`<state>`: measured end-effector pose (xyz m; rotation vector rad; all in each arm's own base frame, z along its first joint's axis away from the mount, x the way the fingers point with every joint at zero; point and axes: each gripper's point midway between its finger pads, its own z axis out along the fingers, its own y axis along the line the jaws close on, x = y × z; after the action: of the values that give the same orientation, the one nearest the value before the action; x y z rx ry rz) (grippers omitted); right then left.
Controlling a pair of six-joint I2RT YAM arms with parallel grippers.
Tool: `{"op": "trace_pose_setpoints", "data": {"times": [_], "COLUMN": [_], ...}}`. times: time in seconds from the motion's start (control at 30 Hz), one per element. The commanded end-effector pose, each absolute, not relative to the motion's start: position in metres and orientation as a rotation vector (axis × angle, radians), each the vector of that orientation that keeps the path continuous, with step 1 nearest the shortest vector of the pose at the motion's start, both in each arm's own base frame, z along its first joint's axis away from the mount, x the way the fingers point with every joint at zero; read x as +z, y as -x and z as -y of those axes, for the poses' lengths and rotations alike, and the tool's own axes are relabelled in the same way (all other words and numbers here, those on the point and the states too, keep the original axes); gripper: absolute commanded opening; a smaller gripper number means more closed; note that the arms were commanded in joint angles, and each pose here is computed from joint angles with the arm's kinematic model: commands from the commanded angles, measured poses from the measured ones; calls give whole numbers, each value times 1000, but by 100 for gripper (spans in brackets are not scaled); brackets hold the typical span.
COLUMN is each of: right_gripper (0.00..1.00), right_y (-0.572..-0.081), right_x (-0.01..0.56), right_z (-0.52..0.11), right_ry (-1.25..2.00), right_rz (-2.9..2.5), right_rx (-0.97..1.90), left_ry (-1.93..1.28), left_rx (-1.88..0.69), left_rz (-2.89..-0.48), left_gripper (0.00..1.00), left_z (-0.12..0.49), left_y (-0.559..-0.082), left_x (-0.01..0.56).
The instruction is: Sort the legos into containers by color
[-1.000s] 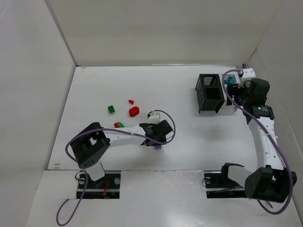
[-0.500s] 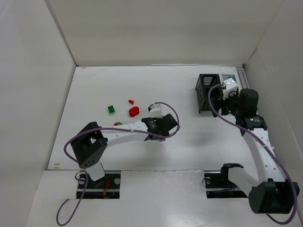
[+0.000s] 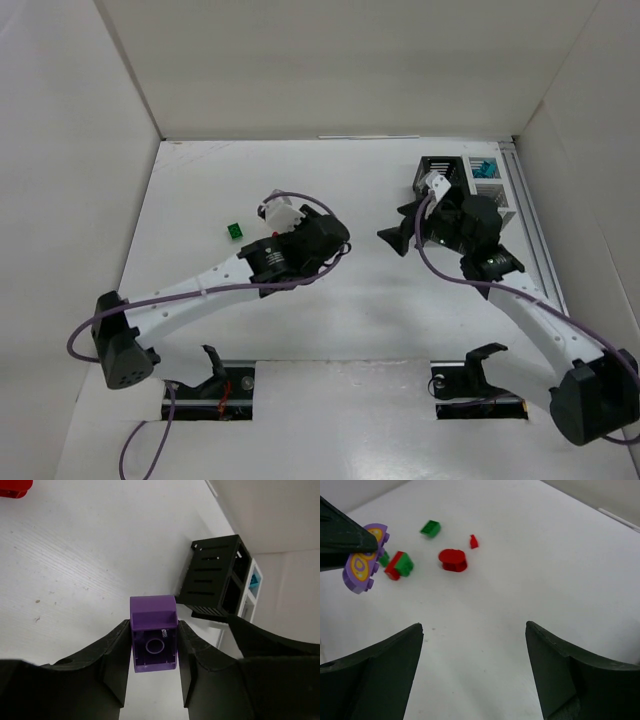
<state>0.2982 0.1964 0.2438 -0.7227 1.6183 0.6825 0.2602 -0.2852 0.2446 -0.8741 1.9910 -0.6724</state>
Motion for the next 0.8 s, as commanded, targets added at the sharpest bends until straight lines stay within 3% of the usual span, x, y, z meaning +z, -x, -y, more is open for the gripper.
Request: {"op": "trace_pose_setpoints", "data": {"times": [0.0,0.33,0.57,0.77], "right_gripper": [88,89,89,78], "right_y": [-283,-249,-260,-271], "right_x": [296,305,310,320], "right_z": [-235,-292,-301,-305], "right_ry": [794,981,894,794], "right_rz": [-1384,-1307,-1349,-1350], "right_rx": [940,1221,1238,1185], "left_ry": [985,869,864,897], "left_rx": [-835,-889,-921,-981], "left_rz": [-1810,-1740,-1713,-1673], "left_gripper": [14,18,18,18], "left_z": [278,283,280,274], "left_y": [-270,-272,-271,-268], "left_x": [273,296,300,300]}}
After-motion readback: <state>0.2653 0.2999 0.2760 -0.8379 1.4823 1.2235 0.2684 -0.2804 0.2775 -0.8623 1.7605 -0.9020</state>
